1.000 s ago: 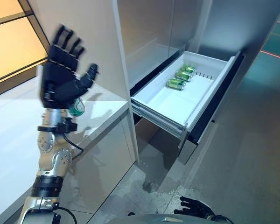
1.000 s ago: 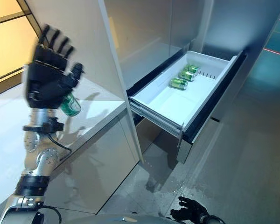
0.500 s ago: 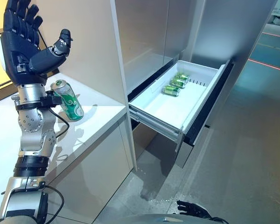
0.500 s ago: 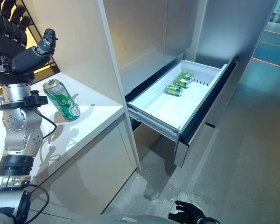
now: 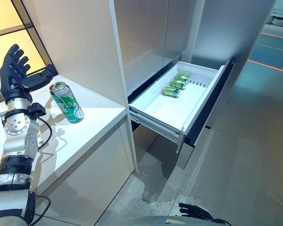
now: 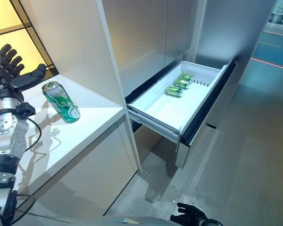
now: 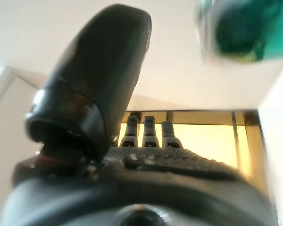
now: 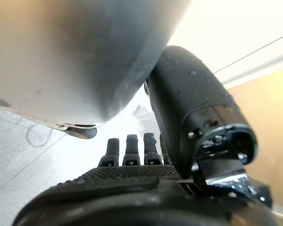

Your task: Put drinks into fridge and close the fridge

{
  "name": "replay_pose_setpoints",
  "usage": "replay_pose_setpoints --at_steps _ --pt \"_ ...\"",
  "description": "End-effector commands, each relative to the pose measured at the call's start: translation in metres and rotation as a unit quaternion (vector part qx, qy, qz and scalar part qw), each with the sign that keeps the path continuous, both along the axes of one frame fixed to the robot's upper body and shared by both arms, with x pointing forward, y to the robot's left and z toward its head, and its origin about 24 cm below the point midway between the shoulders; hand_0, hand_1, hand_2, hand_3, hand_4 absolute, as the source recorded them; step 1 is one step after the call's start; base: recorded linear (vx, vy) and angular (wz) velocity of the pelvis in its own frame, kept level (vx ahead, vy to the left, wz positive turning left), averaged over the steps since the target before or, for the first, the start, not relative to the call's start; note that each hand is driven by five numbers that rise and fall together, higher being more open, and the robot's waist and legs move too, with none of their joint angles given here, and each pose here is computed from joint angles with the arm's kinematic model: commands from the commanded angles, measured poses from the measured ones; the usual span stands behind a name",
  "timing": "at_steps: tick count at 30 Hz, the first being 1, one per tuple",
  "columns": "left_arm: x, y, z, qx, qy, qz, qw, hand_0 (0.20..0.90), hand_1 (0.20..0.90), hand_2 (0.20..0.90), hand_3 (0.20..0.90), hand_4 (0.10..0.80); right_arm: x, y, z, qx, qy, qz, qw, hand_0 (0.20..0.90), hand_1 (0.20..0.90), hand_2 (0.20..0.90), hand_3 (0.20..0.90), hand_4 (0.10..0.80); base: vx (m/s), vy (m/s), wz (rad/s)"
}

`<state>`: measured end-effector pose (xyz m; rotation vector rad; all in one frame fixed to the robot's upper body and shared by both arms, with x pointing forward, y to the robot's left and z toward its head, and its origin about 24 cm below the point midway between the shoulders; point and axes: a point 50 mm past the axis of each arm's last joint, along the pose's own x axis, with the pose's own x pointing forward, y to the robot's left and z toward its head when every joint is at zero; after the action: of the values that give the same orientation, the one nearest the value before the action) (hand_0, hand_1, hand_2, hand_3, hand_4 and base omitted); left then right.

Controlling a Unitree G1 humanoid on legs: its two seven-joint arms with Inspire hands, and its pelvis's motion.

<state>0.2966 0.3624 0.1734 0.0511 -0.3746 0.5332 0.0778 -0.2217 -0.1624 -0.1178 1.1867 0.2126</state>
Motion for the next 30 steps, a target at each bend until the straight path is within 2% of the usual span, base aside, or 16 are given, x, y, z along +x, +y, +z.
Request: replay_pose_setpoints --at_steps 1,8,16,24,30 --pt "0.003 0.003 0.094 0.048 -0.148 -0.014 0.988 0.900 0.900 0.900 0.900 0.800 -0.021 -0.019 0.000 -0.030 0.045 0.042 0.998 0.900 0.900 0.900 0.900 0.800 0.022 0.040 -0.07" --pt "0.008 -0.001 0.083 0.026 -0.132 -0.067 0.989 0.900 0.900 0.900 0.900 0.800 -0.020 -0.021 0.001 -0.029 0.046 0.045 0.998 0.900 0.900 0.900 0.900 0.800 0.018 0.043 -0.03" --pt "0.010 -0.007 0.083 -0.022 -0.164 -0.105 0.981 0.900 0.900 0.900 0.900 0.800 -0.021 -0.024 0.001 -0.036 0.052 0.052 0.997 0.900 0.900 0.900 0.900 0.800 0.020 0.042 -0.01" --pt "0.017 -0.017 0.079 0.015 -0.132 -0.118 0.984 0.900 0.900 0.900 0.900 0.800 -0.019 -0.025 0.002 -0.036 0.048 0.055 0.997 0.900 0.900 0.900 0.900 0.800 0.001 0.004 0.00" --pt "0.018 -0.017 0.072 0.022 -0.111 -0.129 0.985 0.900 0.900 0.900 0.900 0.800 -0.017 -0.025 0.003 -0.034 0.046 0.056 0.997 0.900 0.900 0.900 0.900 0.800 0.000 0.000 0.00"
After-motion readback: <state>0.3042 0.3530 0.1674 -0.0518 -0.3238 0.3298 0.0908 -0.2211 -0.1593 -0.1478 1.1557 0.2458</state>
